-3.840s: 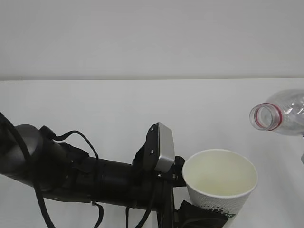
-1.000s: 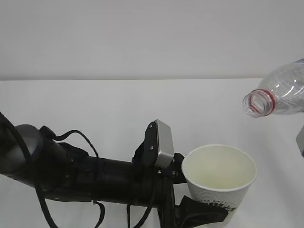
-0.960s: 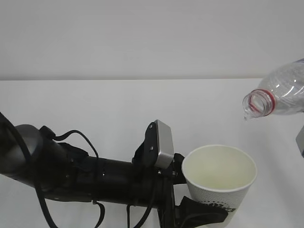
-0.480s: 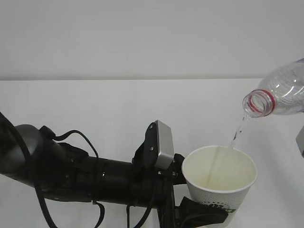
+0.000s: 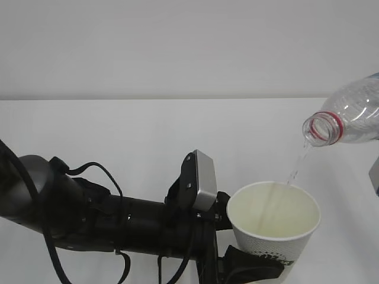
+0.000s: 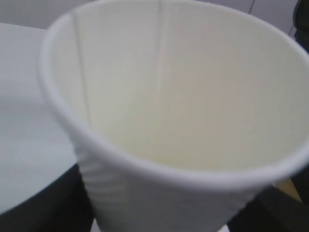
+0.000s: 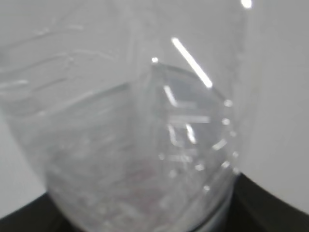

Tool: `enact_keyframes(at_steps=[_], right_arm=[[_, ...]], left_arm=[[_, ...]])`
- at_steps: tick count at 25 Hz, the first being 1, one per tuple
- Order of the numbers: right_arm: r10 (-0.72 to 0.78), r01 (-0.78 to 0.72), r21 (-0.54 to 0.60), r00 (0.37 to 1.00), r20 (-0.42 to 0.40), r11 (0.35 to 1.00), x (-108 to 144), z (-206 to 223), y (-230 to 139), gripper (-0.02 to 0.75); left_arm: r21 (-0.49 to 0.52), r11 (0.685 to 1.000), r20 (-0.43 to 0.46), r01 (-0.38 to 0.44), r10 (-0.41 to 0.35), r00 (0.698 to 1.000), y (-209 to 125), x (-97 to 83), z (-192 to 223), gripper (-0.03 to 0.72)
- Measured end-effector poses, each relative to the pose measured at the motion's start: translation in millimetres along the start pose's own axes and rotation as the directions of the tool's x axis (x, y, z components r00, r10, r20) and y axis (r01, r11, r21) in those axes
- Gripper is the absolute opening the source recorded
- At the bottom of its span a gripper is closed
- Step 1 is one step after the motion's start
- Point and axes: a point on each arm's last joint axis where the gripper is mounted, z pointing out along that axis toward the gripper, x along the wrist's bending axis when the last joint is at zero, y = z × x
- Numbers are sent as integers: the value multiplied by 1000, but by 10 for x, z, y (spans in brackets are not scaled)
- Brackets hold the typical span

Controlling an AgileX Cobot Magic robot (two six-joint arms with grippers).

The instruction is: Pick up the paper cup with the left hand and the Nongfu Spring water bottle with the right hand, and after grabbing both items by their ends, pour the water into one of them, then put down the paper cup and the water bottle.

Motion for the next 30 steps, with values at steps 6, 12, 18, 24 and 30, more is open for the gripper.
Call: enact_keyframes(at_steps=[6,12,18,24,30], right_arm=[[-5,5,-1,1000,2,1000,-2,0,1,449],[-6,6,-2,1000,8,1000,-7,0,2,449],[-8,8,-3,1000,12,1000,-11,0,3,449],[-10,10,-3,1000,12,1000,-11,0,3,449],[-10,10,-4,1000,14,1000,-12,0,3,449]], left_arm=[[3,1000,5,-3,3,1000,-2,-5,0,540],[4,1000,7,-4,4,1000,-3,-7,0,540],[5,1000,10,-6,6,1000,-5,-9,0,540],[6,1000,12,-7,7,1000,-6,-11,0,540],[6,1000,12,-7,7,1000,-6,-11,0,540]])
